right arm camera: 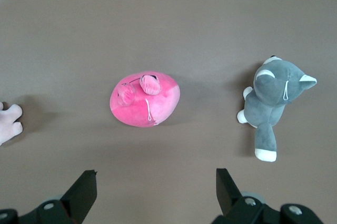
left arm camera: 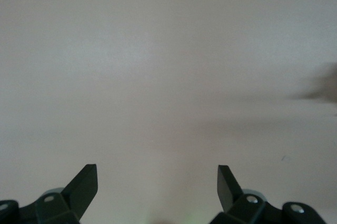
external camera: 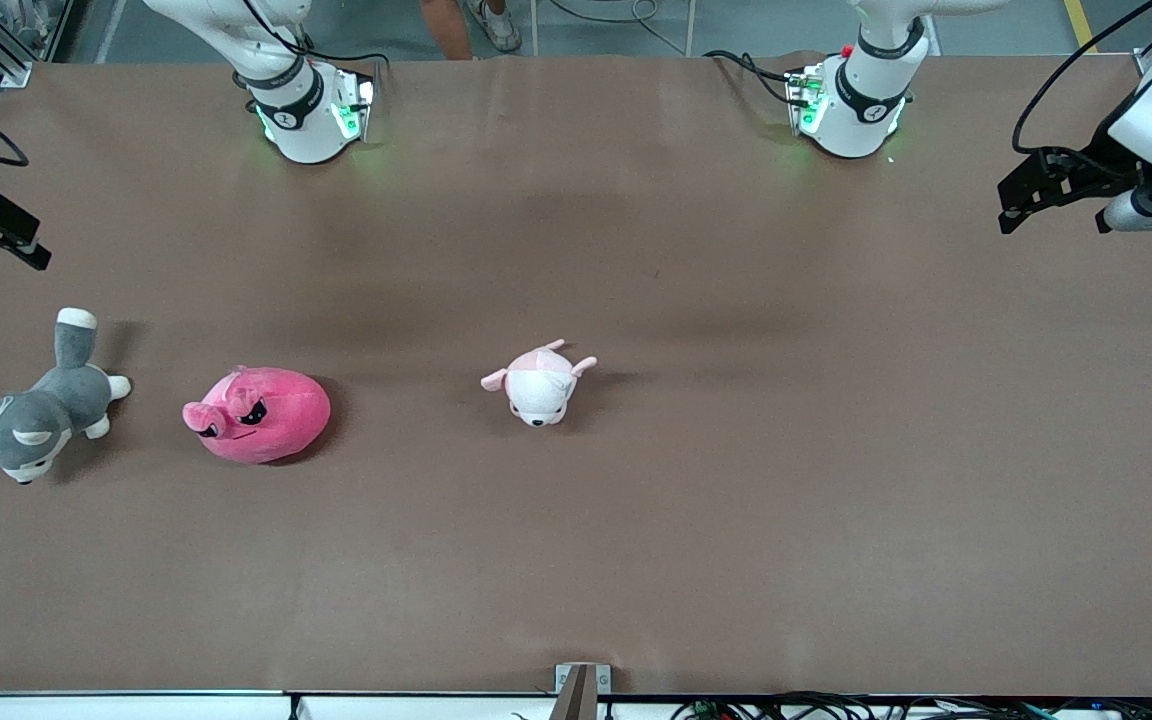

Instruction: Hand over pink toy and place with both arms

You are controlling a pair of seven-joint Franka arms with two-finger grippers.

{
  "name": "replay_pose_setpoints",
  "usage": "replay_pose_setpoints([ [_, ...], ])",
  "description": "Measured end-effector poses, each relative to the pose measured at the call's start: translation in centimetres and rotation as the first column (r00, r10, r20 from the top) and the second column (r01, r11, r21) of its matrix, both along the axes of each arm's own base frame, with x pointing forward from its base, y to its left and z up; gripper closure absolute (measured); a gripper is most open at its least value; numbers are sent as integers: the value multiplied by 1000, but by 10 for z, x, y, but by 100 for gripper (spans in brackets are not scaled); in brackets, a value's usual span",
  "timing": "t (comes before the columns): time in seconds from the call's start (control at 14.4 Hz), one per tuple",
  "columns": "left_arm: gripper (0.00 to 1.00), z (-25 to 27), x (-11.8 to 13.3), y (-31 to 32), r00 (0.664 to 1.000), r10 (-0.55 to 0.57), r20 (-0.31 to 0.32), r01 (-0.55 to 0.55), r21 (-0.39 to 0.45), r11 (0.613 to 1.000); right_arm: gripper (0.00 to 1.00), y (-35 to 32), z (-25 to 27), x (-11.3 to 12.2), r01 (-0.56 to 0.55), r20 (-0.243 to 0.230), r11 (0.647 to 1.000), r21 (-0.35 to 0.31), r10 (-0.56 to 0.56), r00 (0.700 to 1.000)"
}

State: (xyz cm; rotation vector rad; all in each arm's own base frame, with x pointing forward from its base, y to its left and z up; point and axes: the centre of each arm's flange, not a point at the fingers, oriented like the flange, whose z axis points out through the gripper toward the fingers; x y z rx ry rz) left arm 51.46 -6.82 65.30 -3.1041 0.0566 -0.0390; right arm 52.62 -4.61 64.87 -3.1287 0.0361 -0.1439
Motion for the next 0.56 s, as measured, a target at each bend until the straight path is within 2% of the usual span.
replay_pose_setpoints([
  [0.56,0,-2,-1,-1,1000,-1,-15,1,2,1000,0,0,-9,-4,1,-19,1000,1,-1,1000],
])
